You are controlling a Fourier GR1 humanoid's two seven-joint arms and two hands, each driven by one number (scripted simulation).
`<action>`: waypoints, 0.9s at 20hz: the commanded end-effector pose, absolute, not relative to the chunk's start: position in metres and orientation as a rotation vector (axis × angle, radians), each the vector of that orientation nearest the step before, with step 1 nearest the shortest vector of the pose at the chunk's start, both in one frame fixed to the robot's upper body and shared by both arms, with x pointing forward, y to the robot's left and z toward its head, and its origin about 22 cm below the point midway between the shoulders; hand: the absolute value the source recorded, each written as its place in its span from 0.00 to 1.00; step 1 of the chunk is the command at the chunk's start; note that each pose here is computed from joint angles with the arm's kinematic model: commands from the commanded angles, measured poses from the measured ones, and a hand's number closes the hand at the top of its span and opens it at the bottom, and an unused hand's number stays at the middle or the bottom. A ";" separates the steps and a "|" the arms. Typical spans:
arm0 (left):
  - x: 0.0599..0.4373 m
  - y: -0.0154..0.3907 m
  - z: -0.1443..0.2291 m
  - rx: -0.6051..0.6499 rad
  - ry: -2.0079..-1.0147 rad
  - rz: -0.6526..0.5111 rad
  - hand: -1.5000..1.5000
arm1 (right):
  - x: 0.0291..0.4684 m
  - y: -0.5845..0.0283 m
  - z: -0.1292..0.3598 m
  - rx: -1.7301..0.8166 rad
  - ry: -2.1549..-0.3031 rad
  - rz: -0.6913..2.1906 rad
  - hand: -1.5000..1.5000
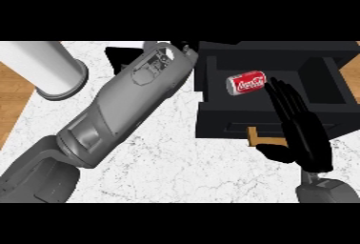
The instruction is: Pick up the can, place it into the drawer and close the drawer
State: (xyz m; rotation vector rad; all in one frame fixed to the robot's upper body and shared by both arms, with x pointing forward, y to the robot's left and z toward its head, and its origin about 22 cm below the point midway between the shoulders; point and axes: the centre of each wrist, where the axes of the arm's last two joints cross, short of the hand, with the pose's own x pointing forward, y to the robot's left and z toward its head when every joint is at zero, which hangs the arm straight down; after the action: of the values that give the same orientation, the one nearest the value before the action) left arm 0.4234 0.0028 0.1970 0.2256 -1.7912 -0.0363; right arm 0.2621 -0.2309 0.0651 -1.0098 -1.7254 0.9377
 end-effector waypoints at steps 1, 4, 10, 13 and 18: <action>0.423 0.015 0.219 0.224 -1.779 -0.028 0.00 | 0.284 -0.211 0.036 -1.049 -1.702 0.921 0.00; 0.413 0.027 0.209 0.225 -1.778 -0.064 0.00 | 0.292 -0.229 0.019 -1.057 -1.671 0.938 0.00; 0.415 0.065 0.219 0.248 -1.777 -0.034 0.00 | 0.322 -0.243 0.008 -1.126 -1.624 0.946 0.00; 0.411 0.069 0.227 0.229 -1.755 -0.053 0.00 | 0.329 -0.239 -0.011 -1.149 -1.591 0.963 0.00; 0.409 0.096 0.216 0.239 -1.748 -0.068 0.00 | 0.358 -0.241 -0.007 -1.237 -1.605 0.953 0.00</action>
State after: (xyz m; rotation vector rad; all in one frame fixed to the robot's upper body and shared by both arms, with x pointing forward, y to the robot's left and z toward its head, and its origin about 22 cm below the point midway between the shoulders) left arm 0.4124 0.0772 0.2181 0.2404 -1.7636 -0.0479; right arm 0.3523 -0.2368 0.0202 -1.2595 -1.7001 0.9440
